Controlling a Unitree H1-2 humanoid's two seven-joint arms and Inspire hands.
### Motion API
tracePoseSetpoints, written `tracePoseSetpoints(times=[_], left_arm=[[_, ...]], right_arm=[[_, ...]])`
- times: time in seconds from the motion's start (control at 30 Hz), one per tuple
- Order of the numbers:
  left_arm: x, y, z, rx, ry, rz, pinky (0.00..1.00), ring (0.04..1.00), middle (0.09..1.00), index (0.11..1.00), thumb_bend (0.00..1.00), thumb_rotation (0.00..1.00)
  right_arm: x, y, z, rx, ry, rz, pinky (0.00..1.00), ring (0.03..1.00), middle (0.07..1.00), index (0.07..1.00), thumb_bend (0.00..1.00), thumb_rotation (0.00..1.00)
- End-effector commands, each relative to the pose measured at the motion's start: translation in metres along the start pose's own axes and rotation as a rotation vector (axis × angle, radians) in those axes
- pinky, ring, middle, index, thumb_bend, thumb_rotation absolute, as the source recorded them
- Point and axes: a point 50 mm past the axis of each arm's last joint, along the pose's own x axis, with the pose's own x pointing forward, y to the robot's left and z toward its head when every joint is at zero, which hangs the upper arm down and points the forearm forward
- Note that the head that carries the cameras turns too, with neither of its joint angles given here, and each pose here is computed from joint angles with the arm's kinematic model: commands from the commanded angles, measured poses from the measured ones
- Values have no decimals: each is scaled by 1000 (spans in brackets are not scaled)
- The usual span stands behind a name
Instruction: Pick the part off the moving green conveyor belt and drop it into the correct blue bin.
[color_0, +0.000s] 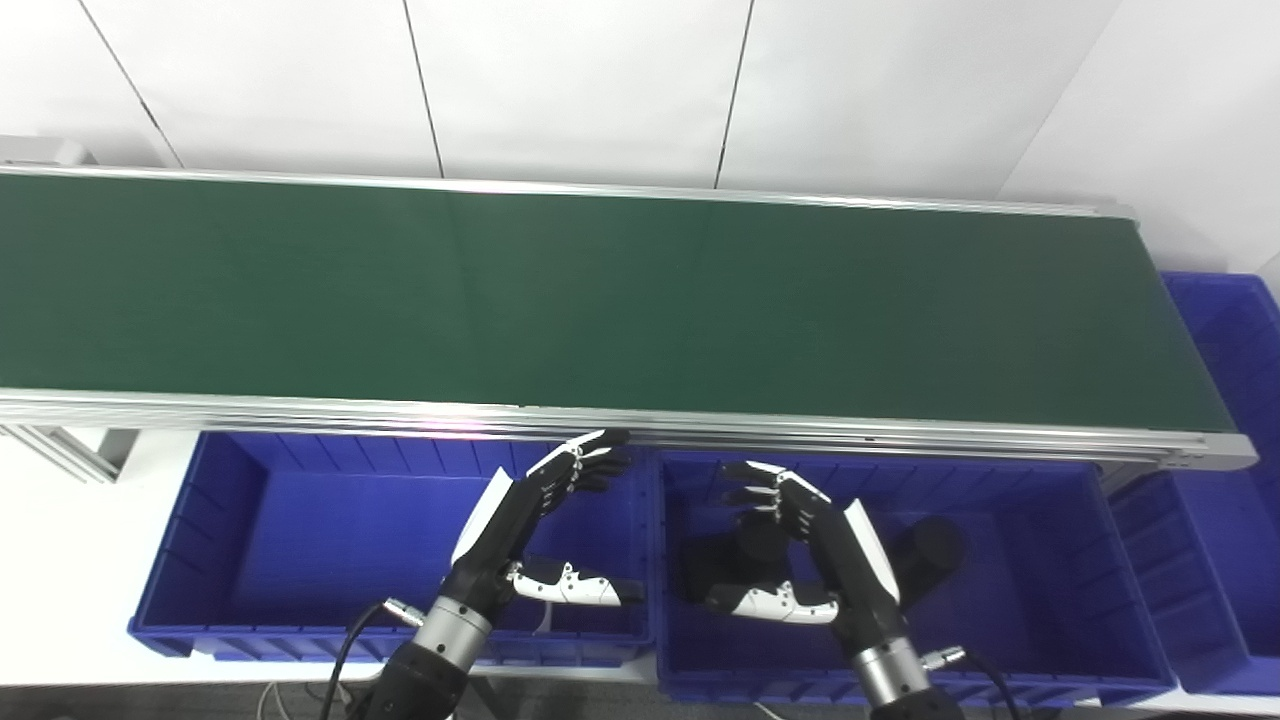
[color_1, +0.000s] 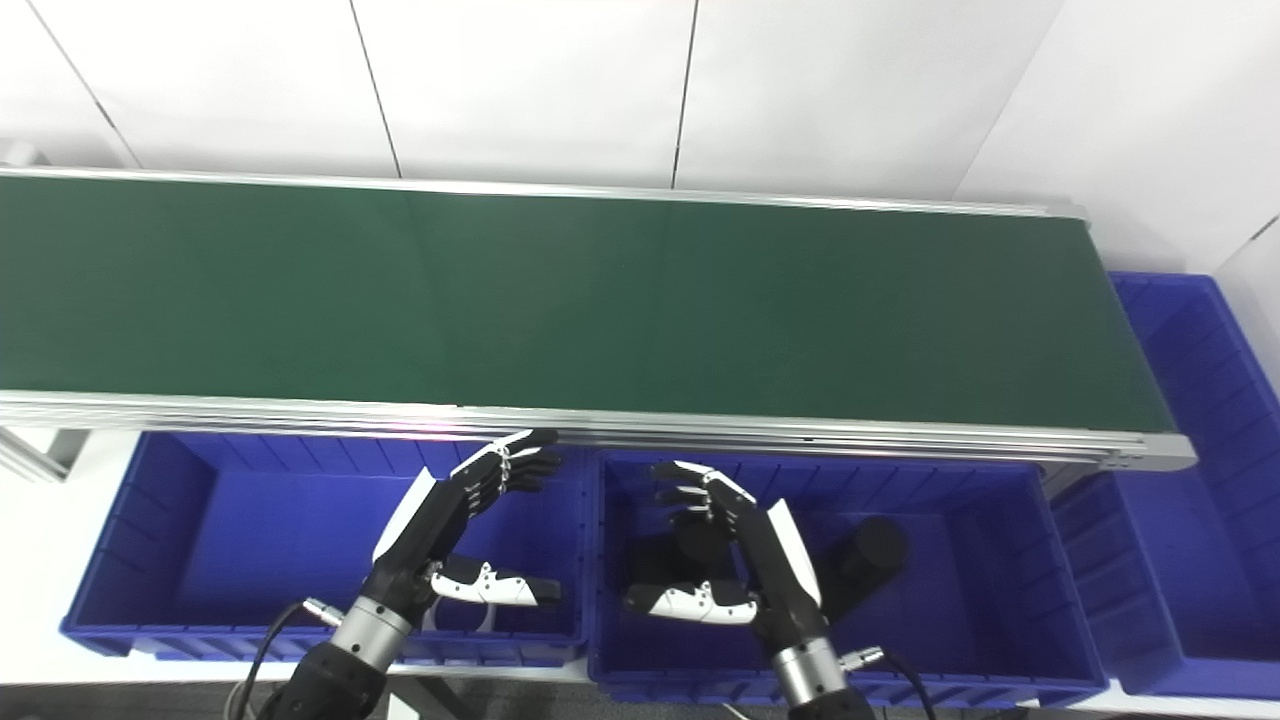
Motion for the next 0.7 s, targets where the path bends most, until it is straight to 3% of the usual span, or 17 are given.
tracePoseSetpoints(times=[0.0,0.33,0.67], left_arm=[[3,3,6,-1,-50,11,754,784,787,825,921,212],[1,3,3,-13,-39,6,765,792,788,820,918,189],[-4,0,-5,-2,-7,2,751,780,799,824,923,186]], right_arm=[[10,1,11,0,-94,-15,630,716,807,756,946,305],[20,1,14,21,-114,-14,655,738,823,773,896,224],[23,3,17,5,-127,0,651,743,833,782,913,234]])
